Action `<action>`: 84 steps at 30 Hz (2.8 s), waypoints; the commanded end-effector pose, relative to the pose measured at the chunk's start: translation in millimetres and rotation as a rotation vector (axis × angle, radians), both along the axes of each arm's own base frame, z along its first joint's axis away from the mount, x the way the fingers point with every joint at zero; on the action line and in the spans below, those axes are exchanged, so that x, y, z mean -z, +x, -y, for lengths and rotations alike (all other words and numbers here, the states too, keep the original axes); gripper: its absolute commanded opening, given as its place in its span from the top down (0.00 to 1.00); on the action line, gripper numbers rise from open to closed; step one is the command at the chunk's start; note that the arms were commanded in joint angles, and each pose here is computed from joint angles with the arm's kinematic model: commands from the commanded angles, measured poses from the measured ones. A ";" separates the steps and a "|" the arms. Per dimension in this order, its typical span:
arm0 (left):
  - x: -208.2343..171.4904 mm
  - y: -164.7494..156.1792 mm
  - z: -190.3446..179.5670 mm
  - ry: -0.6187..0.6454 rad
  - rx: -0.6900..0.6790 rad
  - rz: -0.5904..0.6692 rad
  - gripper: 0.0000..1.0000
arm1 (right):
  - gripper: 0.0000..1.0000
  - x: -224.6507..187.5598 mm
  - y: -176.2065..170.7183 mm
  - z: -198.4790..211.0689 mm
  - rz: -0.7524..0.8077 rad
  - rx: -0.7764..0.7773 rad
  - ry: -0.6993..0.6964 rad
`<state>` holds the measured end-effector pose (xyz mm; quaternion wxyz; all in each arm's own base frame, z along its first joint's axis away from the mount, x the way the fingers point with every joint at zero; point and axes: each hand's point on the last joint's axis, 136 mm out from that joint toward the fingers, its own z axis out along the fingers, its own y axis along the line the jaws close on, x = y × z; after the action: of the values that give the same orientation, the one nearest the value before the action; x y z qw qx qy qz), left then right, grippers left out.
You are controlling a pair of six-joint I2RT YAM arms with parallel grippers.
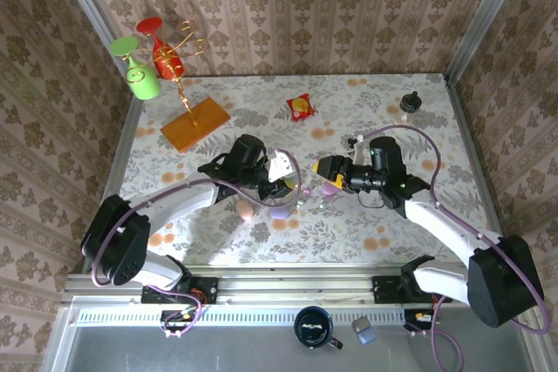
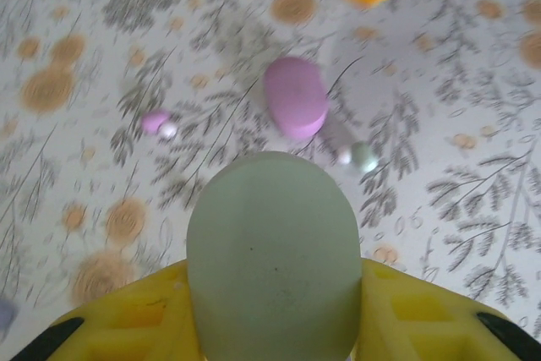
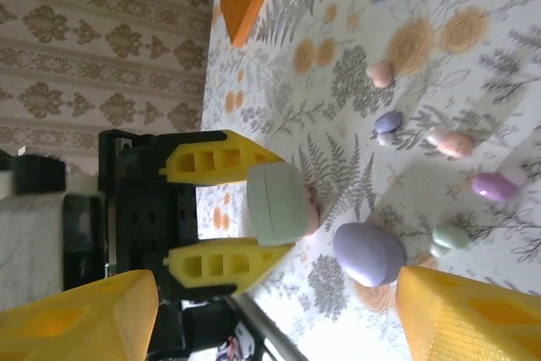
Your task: Insert the wireless bluetooth earbuds into the charging case
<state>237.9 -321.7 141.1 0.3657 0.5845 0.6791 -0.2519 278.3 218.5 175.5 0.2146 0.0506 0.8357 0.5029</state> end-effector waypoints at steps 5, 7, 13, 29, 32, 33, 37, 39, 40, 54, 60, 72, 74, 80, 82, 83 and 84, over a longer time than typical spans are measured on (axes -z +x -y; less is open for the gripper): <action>-30.0 -19.1 24.8 -0.088 0.147 0.094 0.66 | 0.34 2.1 -10.2 -21.2 -0.046 -0.123 0.094; -33.2 -19.7 27.1 -0.094 0.151 0.101 0.66 | 0.39 2.9 -10.3 -24.2 -0.051 -0.138 0.099; -34.9 -16.9 28.5 -0.091 0.138 0.110 0.66 | 0.49 4.6 -10.6 -28.9 -0.060 -0.163 0.110; -34.2 -17.3 32.6 -0.094 0.129 0.102 0.64 | 0.74 4.4 -11.2 -36.3 -0.060 -0.187 0.108; -35.2 -15.2 29.8 -0.118 0.094 0.110 0.51 | 0.76 0.1 -11.5 -35.4 -0.057 -0.184 0.111; -36.0 -11.5 28.2 -0.136 0.066 0.115 0.39 | 0.77 -2.4 -11.8 -35.3 -0.056 -0.183 0.116; -54.1 -9.5 22.7 -0.284 0.009 0.137 0.07 | 0.80 -18.1 -10.0 -34.0 -0.056 -0.166 0.178; -66.3 -6.9 16.8 -0.383 -0.033 0.140 0.00 | 0.82 -32.7 -9.0 -34.2 -0.059 -0.169 0.253; -71.2 -5.3 14.1 -0.418 -0.053 0.133 0.00 | 0.84 -36.9 -7.5 -33.1 -0.073 -0.162 0.279; -124.6 -4.1 -5.3 -0.796 -0.122 0.208 0.00 | 1.00 -94.4 6.5 -24.5 -0.179 -0.211 0.516; -137.8 -13.5 -3.4 -0.871 -0.076 0.249 0.04 | 1.00 -116.2 9.8 -25.0 -0.166 -0.211 0.603; -158.4 -18.6 -0.3 -0.921 -0.034 0.224 0.17 | 1.00 -144.1 4.0 -47.5 -0.103 -0.258 0.665; -159.7 -19.3 -1.2 -0.925 -0.032 0.222 0.19 | 1.00 -146.8 2.1 -50.4 -0.098 -0.267 0.666; -165.2 -19.3 -4.5 -0.942 -0.034 0.212 0.29 | 1.00 -146.1 -0.4 -54.3 -0.095 -0.273 0.652; -166.9 -19.4 -5.5 -0.948 -0.036 0.207 0.32 | 1.00 -143.5 -0.2 -54.6 -0.098 -0.270 0.642; -167.2 -19.4 -5.8 -0.949 -0.038 0.204 0.32 | 1.00 -142.2 -0.5 -55.0 -0.101 -0.270 0.639; -168.3 -19.7 -6.6 -0.953 -0.042 0.205 0.33 | 1.00 -142.0 -0.5 -54.9 -0.101 -0.269 0.638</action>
<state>223.9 -321.5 277.0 0.6405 0.3717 0.4968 -0.4526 278.0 272.8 301.5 0.0530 0.0462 0.6533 0.7539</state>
